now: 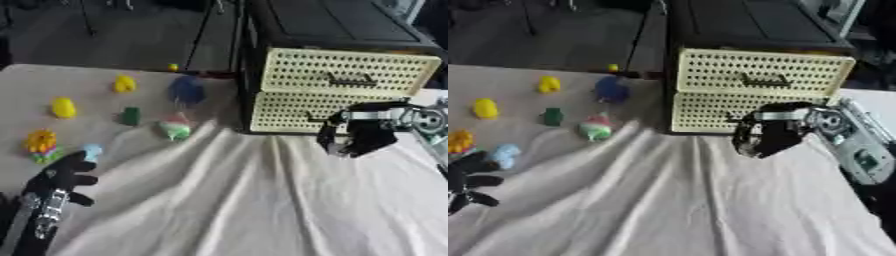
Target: Pick up objects from table and place into drawer.
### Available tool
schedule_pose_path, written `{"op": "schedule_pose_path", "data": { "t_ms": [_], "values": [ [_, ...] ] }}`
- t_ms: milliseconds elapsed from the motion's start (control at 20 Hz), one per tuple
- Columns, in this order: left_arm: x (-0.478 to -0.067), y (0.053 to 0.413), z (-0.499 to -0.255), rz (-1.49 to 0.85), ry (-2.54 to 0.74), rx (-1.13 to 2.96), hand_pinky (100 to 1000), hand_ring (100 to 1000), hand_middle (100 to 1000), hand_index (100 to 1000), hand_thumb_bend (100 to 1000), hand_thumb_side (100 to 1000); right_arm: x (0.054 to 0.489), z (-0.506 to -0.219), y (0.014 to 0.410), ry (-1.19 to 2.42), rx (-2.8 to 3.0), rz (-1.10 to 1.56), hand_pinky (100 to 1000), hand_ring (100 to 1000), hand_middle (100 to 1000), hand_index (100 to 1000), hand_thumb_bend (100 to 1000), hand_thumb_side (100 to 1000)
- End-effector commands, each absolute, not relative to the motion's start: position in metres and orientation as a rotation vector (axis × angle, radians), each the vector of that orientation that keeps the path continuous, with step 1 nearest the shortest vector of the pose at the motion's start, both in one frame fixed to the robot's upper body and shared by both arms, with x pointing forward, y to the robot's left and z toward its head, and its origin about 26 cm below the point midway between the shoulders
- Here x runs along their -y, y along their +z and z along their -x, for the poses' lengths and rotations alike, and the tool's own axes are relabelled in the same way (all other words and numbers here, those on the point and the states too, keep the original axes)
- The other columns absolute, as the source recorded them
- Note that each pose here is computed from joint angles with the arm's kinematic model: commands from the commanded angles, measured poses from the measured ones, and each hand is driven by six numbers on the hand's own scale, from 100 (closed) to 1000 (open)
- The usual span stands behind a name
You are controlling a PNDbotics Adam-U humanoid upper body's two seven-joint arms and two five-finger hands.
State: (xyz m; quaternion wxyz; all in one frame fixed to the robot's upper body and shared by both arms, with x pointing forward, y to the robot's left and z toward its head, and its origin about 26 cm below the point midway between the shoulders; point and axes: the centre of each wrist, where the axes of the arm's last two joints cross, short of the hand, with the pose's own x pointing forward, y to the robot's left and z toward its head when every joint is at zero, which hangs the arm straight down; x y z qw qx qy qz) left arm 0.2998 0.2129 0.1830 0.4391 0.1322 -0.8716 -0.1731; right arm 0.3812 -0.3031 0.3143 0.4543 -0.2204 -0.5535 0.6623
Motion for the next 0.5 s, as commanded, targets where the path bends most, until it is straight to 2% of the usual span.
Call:
{"op": "schedule_pose_path", "data": {
  "t_ms": [50, 250, 350, 450, 500],
  "values": [
    [-0.217, 0.190, -0.298, -0.360, -0.409, 2.197, 572, 713, 728, 888, 100, 1000, 0.302, -0.339, 0.343, 1.641, 1.496, 0.603, 100, 150, 587, 768, 100, 586],
    [-0.221, 0.192, -0.299, -0.395, -0.378, 2.211, 574, 715, 729, 887, 100, 1000, 0.297, -0.297, 0.348, 1.548, 1.724, 0.699, 100, 159, 568, 769, 100, 658],
    [-0.223, 0.193, -0.299, -0.419, -0.359, 2.228, 576, 716, 730, 888, 100, 1000, 0.303, -0.289, 0.349, 1.423, 1.920, 0.782, 100, 180, 548, 772, 100, 653],
    [-0.226, 0.196, -0.300, -0.456, -0.333, 2.259, 580, 717, 731, 889, 100, 1000, 0.311, -0.287, 0.348, 1.212, 2.163, 0.880, 100, 251, 527, 771, 100, 670],
    [-0.227, 0.197, -0.301, -0.470, -0.317, 2.275, 580, 717, 731, 889, 100, 1000, 0.314, -0.287, 0.345, 1.103, 2.272, 0.921, 100, 251, 527, 771, 100, 670]
  ]
}}
